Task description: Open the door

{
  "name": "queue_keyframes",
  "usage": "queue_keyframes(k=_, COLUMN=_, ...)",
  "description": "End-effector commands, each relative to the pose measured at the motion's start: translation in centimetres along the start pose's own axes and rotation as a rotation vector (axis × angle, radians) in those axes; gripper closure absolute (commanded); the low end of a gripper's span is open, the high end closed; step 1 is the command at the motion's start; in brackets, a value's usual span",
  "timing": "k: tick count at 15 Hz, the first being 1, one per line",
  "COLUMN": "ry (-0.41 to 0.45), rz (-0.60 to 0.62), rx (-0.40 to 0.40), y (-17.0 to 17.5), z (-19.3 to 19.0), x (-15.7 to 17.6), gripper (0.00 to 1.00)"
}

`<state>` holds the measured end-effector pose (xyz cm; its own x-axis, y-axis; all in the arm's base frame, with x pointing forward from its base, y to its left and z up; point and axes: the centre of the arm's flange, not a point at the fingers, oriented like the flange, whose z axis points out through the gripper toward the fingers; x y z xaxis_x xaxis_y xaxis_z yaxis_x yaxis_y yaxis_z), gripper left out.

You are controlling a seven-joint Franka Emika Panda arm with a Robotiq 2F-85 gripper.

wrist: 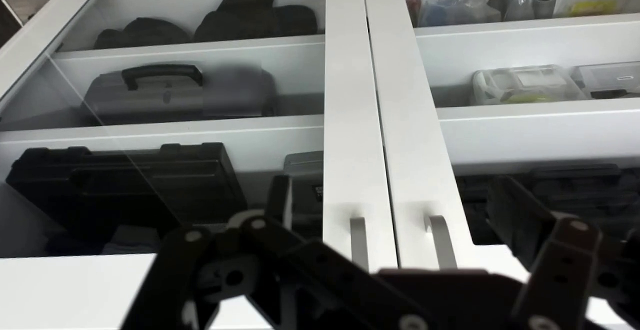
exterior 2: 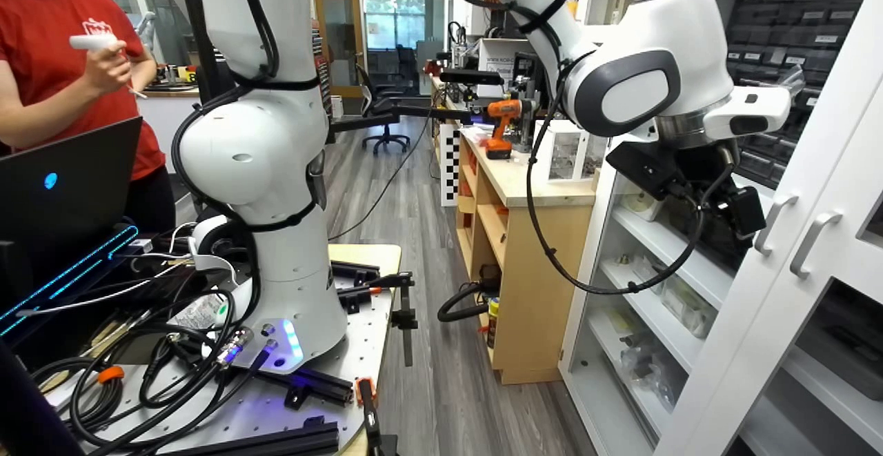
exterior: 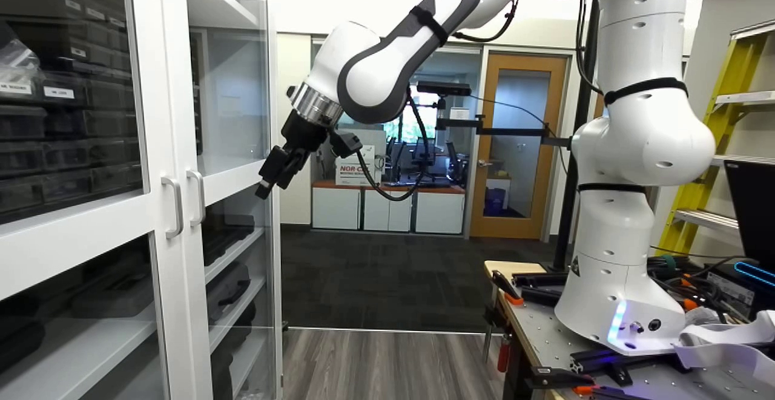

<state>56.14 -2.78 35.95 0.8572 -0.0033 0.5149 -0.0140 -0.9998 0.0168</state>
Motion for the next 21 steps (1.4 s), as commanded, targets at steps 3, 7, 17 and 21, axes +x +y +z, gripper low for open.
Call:
queue_keyframes(k=3, ry=0.077, rz=-0.021, rx=0.017, y=-0.5, z=2.8, x=3.8, gripper=0.0)
queue_keyframes(k=7, ry=0.109, rz=-0.034, rx=0.016, y=-0.6, z=4.0, x=6.3, gripper=0.0)
queue_keyframes(k=17, ry=0.138, rz=-0.054, rx=0.024, y=-0.6, z=6.3, x=9.4, gripper=0.0)
queue_keyframes(k=21, ry=0.14, rz=-0.068, rx=0.006, y=0.5, z=6.8, x=9.8, gripper=0.0)
